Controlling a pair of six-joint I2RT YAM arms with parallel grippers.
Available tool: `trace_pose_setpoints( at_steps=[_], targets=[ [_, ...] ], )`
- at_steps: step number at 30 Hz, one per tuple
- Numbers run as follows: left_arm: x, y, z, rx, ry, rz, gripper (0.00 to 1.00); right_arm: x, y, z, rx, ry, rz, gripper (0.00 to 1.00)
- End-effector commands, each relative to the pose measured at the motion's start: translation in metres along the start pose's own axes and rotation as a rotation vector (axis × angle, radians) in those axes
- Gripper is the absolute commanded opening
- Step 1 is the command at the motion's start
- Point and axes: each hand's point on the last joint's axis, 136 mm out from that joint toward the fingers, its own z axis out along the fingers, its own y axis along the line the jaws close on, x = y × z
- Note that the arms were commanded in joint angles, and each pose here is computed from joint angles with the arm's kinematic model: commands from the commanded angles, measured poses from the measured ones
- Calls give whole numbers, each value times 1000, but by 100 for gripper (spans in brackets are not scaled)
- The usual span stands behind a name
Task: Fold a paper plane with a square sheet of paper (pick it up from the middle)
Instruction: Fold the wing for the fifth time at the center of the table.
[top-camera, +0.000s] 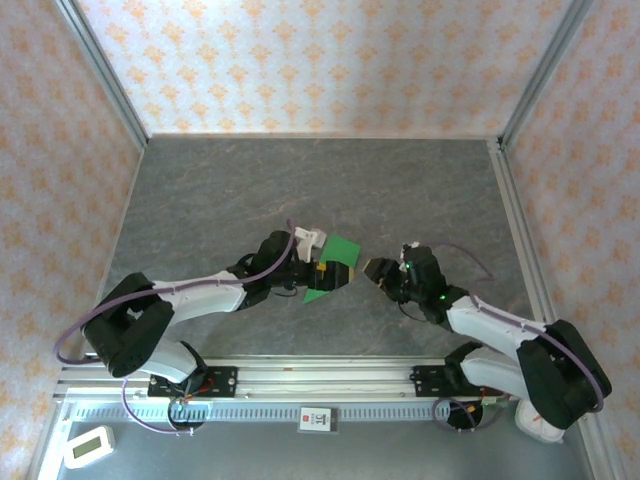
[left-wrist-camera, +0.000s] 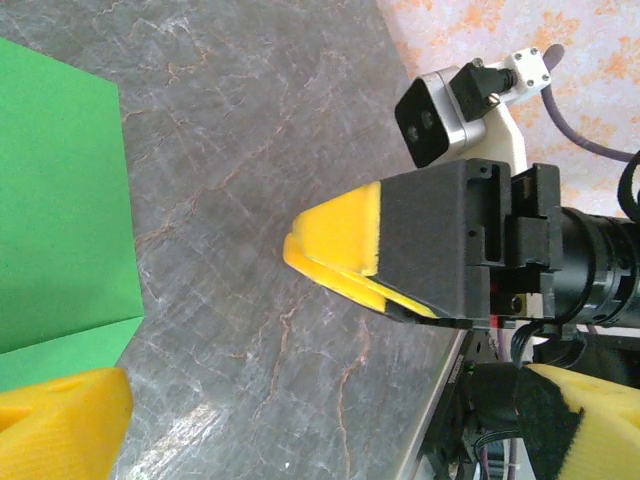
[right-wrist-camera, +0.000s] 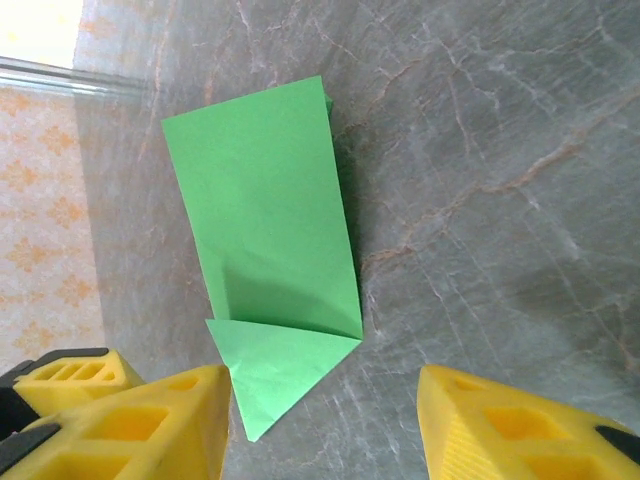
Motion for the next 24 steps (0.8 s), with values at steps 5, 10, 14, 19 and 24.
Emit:
trace_pose_setpoints(
  at_steps=[5, 10, 14, 19, 24],
  targets=[
    [2, -1, 7, 31, 6, 1, 99, 3, 3, 13, -14, -16, 10, 52],
    [7, 8, 10, 9, 21, 12, 99, 8, 0, 19, 0, -3, 6, 51],
    [7, 18, 14, -20, 24, 12, 99, 10, 2, 22, 1, 7, 2, 51],
    [6, 34, 17, -53, 18, 6, 99, 16, 4, 27, 4, 28, -9, 52],
    [11, 52, 17, -84, 11, -13, 99, 19, 6, 31, 5, 42, -15, 51]
  ],
)
